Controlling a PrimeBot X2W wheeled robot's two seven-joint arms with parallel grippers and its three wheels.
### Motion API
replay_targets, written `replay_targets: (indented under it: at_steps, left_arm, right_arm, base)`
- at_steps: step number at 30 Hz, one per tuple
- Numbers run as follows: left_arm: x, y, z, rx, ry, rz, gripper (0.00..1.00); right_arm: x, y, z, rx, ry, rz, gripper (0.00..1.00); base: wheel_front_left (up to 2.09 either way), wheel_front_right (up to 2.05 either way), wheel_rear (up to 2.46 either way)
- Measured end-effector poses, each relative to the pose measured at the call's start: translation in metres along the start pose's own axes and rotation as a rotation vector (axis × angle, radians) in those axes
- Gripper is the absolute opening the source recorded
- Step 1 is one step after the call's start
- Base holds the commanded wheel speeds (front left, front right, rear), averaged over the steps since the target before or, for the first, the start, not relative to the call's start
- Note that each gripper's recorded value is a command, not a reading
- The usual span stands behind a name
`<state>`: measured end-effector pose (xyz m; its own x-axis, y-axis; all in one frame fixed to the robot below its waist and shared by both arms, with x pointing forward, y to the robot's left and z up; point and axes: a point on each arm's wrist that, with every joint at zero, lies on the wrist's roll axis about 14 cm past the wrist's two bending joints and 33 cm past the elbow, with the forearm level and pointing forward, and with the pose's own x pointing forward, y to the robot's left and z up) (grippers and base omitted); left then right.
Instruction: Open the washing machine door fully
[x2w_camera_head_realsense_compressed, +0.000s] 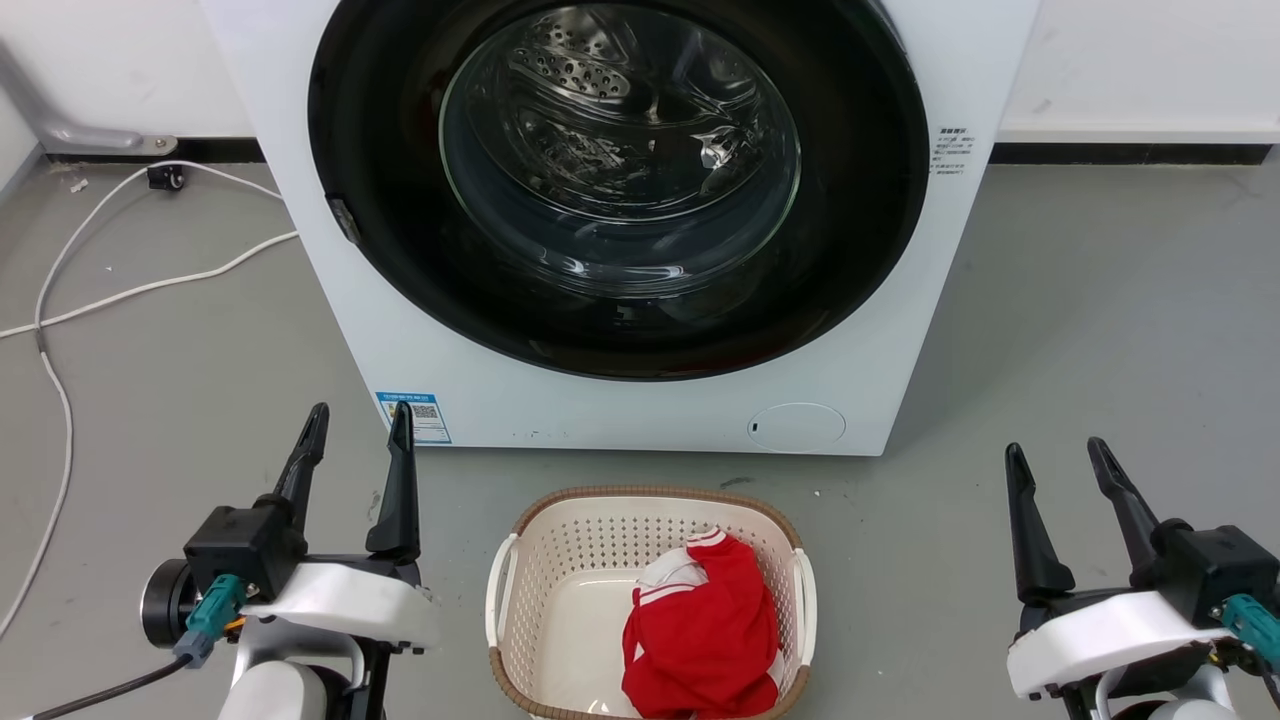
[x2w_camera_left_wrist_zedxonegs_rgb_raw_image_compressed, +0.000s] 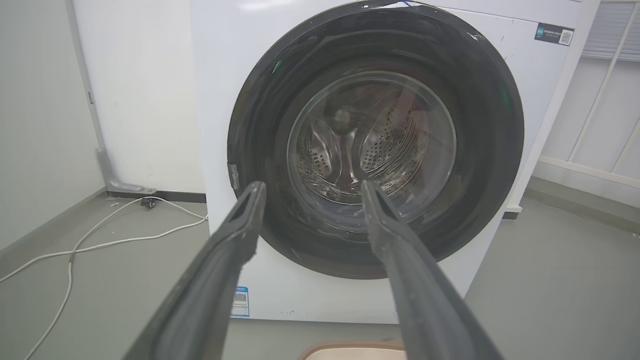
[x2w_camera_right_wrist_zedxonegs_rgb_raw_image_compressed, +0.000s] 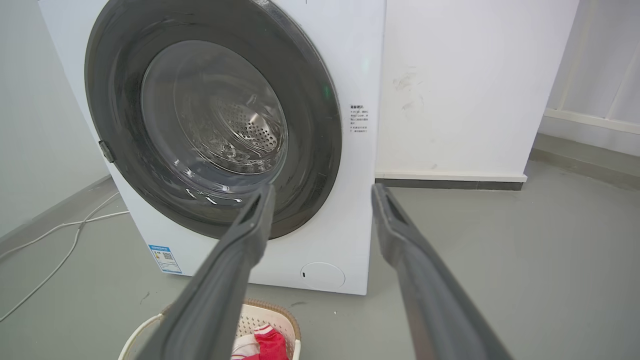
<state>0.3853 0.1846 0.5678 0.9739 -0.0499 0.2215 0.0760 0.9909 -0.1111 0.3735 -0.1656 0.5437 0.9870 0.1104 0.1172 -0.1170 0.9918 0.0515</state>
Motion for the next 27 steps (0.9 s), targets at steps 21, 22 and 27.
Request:
replay_targets:
  at_steps: [21, 22, 27]
  left_arm:
    - [0.0, -0.009, 0.004, 0.12, -0.035, -0.047, 1.0]
    - [0.0, -0.009, 0.004, 0.126, -0.037, -0.048, 1.0]
    - [0.001, -0.011, 0.005, 0.143, -0.047, -0.055, 1.0]
  right_arm:
    - [0.0, 0.005, 0.001, -0.128, -0.01, 0.026, 1.0]
    - [0.0, 0.006, 0.001, -0.135, -0.012, 0.028, 1.0]
    - [0.0, 0.006, 0.0, -0.157, -0.014, 0.032, 1.0]
  base:
    - [0.0, 0.0, 0.0]
    - [0.0, 0.0, 0.0]
    - [0.0, 0.0, 0.0]
